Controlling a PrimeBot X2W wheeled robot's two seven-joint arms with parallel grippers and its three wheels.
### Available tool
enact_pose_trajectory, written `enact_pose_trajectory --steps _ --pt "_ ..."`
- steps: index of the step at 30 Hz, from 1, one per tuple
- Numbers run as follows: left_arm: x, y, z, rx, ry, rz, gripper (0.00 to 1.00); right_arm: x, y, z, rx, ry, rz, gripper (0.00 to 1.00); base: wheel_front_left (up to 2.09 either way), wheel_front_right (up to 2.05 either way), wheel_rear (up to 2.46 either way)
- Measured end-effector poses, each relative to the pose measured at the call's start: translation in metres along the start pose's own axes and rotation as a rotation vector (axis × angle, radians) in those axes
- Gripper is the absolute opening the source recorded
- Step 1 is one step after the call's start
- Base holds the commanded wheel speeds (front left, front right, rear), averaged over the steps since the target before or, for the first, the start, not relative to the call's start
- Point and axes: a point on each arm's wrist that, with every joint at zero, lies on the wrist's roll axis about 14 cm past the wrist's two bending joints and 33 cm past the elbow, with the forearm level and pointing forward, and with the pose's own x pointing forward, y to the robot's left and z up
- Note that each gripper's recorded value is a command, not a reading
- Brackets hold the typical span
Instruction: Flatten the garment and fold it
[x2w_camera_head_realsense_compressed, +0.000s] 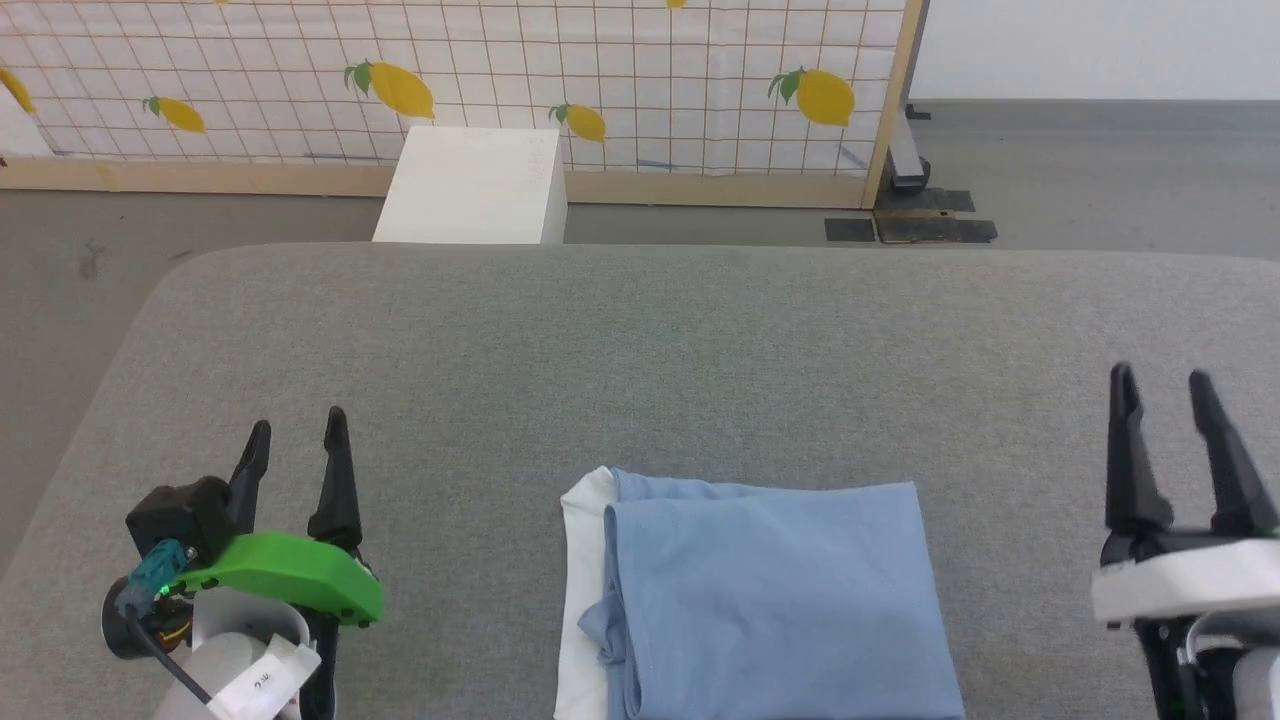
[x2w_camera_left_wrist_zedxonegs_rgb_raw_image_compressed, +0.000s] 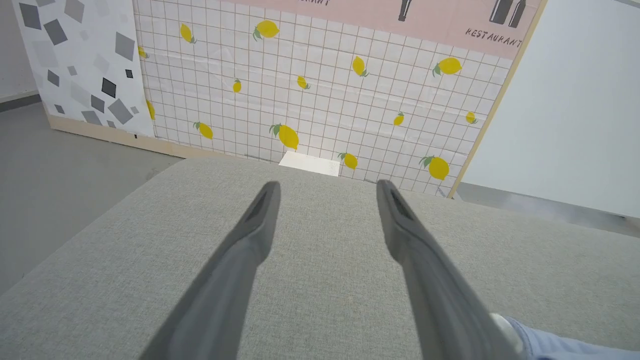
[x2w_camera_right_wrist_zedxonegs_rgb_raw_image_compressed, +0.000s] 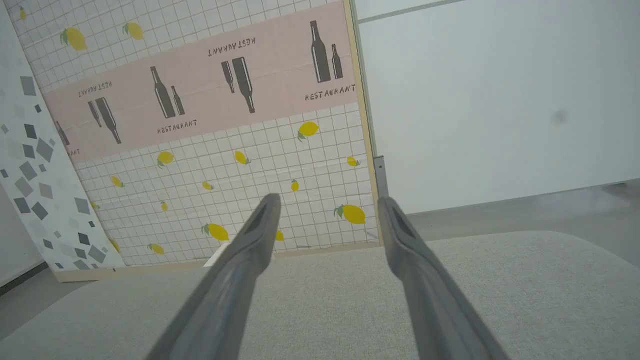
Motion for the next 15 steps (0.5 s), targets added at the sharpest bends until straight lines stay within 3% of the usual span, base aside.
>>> enact_pose_trajectory --steps 15 --pt "-0.01 0.0 -0.026 0.035 0.074 -0.009 1.0 -0.026 -0.002 -0.042 -0.045 0.142 -0.009 1.0 0.0 0.0 0.0"
